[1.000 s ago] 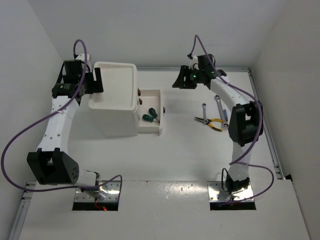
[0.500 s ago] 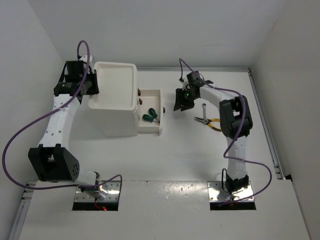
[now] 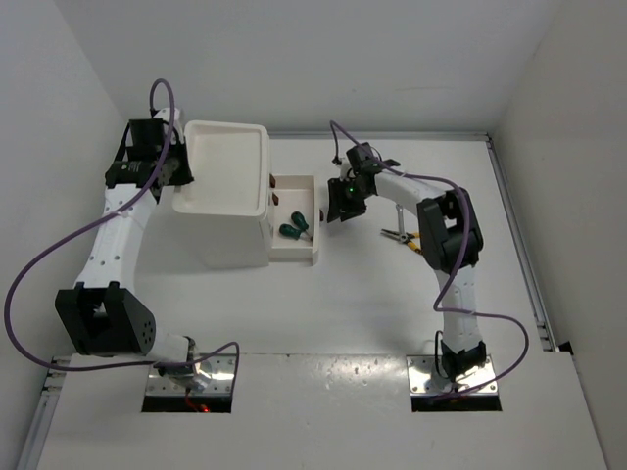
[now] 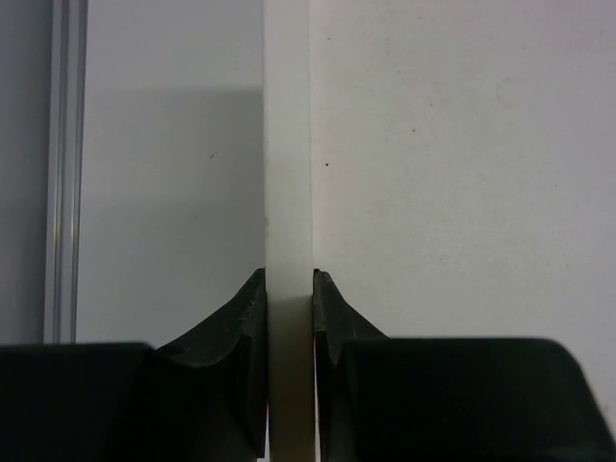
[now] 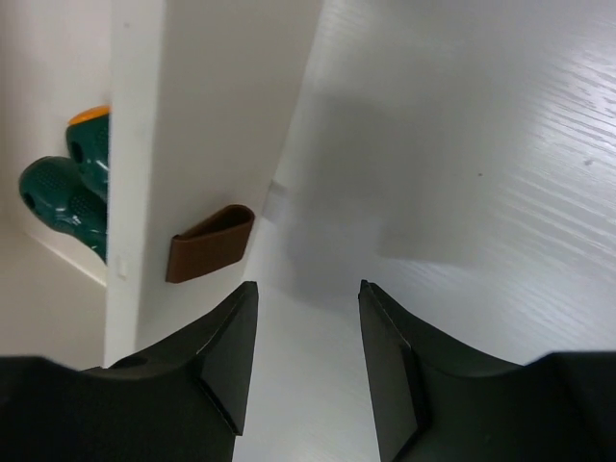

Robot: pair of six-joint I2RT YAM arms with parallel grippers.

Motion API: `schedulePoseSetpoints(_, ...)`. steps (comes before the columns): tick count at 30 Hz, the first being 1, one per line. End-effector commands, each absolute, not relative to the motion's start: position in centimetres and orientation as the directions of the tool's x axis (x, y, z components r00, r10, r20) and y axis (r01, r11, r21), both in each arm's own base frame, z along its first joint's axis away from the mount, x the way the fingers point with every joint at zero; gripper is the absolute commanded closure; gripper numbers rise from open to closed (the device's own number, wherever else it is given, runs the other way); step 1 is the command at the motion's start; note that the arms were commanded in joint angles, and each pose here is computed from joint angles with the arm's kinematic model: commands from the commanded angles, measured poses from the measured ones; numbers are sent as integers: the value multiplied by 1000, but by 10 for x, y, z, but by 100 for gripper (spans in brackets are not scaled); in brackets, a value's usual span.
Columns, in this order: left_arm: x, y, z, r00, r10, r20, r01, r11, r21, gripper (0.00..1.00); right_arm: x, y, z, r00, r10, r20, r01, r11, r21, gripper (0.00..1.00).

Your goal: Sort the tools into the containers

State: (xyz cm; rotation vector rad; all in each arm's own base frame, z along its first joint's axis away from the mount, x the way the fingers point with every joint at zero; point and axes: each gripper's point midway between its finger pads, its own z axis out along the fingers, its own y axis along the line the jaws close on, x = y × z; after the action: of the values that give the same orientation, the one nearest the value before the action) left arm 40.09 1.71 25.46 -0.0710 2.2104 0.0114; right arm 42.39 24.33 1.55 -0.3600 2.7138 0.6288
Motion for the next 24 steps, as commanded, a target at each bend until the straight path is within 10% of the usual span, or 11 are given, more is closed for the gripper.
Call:
schedulePoseSetpoints(1, 397, 16, 245, -629, -17, -777, -34, 999, 5, 100, 429, 268, 23, -901, -160, -403, -343, 832, 435, 53)
schedulePoseSetpoints(24, 391, -1, 229, -653, -3, -757, 36, 999, -35, 100, 443, 338, 27, -879, -129, -460, -375, 784, 495, 53)
